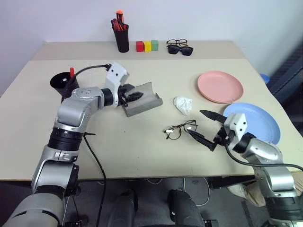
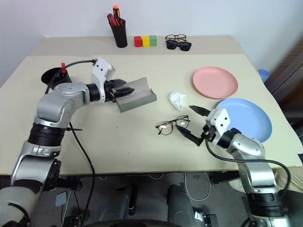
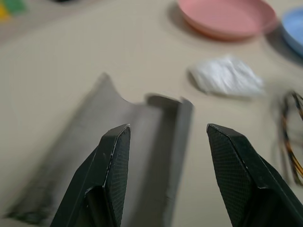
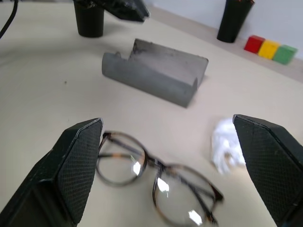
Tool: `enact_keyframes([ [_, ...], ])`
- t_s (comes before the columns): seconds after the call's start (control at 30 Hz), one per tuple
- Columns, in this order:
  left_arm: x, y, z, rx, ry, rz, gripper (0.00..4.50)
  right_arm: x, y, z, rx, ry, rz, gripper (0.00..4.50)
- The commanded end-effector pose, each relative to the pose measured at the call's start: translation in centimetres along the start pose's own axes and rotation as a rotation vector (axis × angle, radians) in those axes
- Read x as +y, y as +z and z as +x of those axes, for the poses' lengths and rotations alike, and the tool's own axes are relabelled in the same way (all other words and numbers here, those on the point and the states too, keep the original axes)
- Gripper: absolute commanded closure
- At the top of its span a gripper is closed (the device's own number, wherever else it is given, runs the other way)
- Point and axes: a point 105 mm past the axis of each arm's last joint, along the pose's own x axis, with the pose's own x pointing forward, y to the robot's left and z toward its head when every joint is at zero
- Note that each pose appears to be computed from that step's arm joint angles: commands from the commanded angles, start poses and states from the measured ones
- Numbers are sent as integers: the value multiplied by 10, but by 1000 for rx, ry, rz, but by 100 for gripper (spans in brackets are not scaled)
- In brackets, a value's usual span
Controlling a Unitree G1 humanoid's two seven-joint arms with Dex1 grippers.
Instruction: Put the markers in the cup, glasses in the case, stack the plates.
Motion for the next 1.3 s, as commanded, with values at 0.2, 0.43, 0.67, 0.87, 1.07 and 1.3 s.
enact_keyframes([
  [0.2,1,-23,29,197,-80,91,191,-6,18,-19,-14,-98,-42,0],
  [0.43,-3,-35,50,256,-104,111,244,-6,13,-23,-12,-119,-43,0],
  [0.67,-7,-35,55,269,-144,134,444,-3,8,-30,-11,-131,-46,0],
  [0.87,-32,-35,39,267,-298,182,444,1,6,-26,-16,-130,-43,0],
  [1.07,-64,-54,-6,308,-450,269,444,1,6,-22,-22,-121,-43,0],
  [1.3,-81,-79,-52,405,-539,331,444,-1,4,-17,-26,-106,-37,0],
])
